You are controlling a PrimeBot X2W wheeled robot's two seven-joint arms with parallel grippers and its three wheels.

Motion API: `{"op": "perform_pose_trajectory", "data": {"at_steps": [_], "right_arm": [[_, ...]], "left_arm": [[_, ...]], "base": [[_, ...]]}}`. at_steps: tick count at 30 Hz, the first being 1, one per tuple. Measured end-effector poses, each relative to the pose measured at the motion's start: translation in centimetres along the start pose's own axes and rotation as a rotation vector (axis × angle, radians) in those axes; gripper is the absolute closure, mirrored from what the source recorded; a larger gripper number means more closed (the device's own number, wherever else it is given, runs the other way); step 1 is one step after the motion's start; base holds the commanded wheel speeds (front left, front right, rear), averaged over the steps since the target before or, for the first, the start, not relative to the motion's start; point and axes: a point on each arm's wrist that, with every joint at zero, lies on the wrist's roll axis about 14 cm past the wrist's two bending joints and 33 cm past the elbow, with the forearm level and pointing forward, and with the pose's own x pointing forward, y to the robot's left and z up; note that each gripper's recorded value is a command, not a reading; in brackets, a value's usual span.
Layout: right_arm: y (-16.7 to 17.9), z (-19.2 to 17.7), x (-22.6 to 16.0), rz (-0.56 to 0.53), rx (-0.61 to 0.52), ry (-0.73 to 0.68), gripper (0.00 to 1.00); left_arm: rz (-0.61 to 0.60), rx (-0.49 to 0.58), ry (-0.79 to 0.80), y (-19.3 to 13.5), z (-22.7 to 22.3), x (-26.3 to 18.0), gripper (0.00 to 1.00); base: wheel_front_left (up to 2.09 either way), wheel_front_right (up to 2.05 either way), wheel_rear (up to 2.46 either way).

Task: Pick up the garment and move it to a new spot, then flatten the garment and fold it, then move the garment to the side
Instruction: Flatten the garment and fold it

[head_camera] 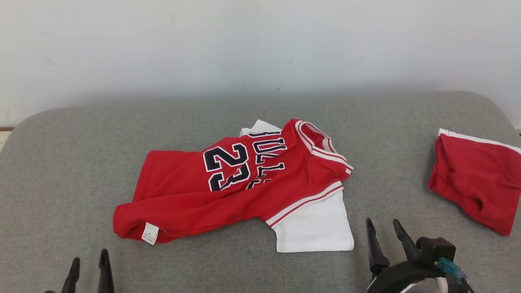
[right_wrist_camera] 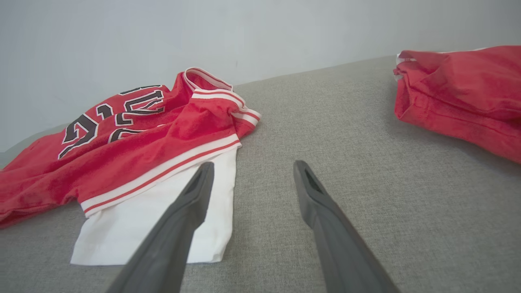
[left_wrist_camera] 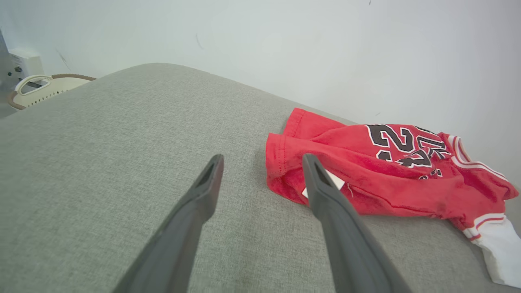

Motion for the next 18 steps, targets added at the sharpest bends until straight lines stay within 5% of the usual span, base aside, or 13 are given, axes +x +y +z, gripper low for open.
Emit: {"op": "perform_pose_trajectory", "data": {"at_steps": [10,18], "right_arm": [[0.5,0.5,-1.6,-0.003,-0.011,-0.029,0.0],[0.5,0.6,-2.3,-0.008,-0.021,-0.038,0.0]], "left_arm": [[-0.014,0.177,-0.046,-0.1,1.8,-2.3,0.0],[0.0,0.167,-0.024,-0.1,1.0,-4.0,0.0]], "base": [[0.0,0.0,0.0],[0.0,0.0,0.0]]}}
